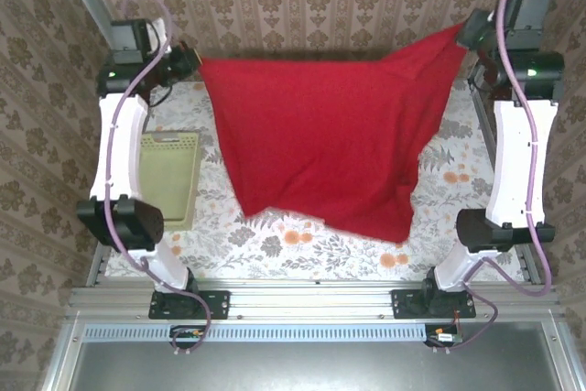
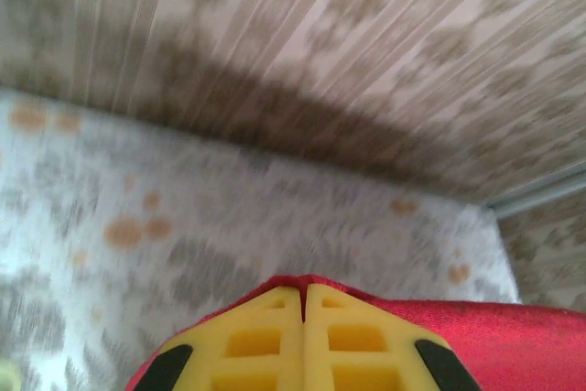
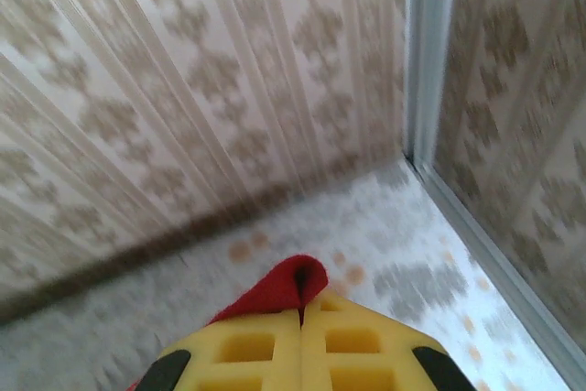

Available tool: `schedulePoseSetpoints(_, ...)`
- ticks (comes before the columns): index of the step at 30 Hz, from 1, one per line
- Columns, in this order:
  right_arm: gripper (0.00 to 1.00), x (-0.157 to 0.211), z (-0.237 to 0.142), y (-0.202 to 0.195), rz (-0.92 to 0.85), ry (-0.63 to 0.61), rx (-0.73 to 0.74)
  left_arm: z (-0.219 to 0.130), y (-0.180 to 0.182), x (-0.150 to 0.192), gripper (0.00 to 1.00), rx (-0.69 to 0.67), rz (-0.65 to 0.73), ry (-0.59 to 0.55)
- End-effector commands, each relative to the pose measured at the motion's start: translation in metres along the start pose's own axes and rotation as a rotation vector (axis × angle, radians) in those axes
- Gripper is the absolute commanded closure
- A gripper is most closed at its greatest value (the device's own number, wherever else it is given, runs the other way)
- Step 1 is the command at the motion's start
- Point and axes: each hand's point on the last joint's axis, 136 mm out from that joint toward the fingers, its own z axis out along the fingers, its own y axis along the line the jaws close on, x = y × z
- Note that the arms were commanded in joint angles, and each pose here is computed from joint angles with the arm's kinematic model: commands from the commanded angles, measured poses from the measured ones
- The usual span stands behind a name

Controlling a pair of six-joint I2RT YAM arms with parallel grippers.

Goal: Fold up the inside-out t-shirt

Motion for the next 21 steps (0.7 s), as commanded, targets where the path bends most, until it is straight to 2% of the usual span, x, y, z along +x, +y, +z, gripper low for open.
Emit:
schedulePoseSetpoints(1, 1.00, -0.072, -0.086, 0.002, 0.059, -0.272, -0.098, -0.089, -0.056, -0.058, 1.00, 0.102, 0.144, -0.361)
schedulePoseSetpoints(3, 1.00, -0.083, -0.113, -0.002, 0.064, -0.351, -0.114, -0.117, -0.066, -0.063, 1.00, 0.134, 0.182, -0.434)
schedulePoseSetpoints(5, 1.00, -0.083, -0.137, -0.009, 0.069, -0.394, -0.123, -0.128, -0.073, -0.058, 1.00, 0.163, 0.211, -0.451)
schedulePoseSetpoints(9, 1.00, -0.039, -0.128, -0.016, 0.059, -0.284, -0.124, -0.104, -0.061, -0.015, 1.00, 0.199, 0.172, -0.311)
schedulePoseSetpoints(11, 1.00, 0.000, -0.110, -0.016, 0.063, -0.176, -0.139, -0.087, -0.043, 0.018, 1.00, 0.176, 0.133, -0.229)
schedulePoseSetpoints(14, 1.00, 0.080, -0.081, -0.021, 0.091, 0.029, -0.159, -0.059, -0.003, 0.082, 1.00, 0.113, 0.018, -0.083)
schedulePoseSetpoints(19, 1.00, 0.259, -0.046, -0.063, 0.165, 0.434, -0.044, -0.016, 0.055, 0.235, 1.00, 0.030, -0.119, 0.267)
schedulePoseSetpoints(21, 1.00, 0.302, -0.049, -0.081, 0.186, 0.532, 0.017, -0.011, 0.065, 0.279, 1.00, 0.017, -0.189, 0.391)
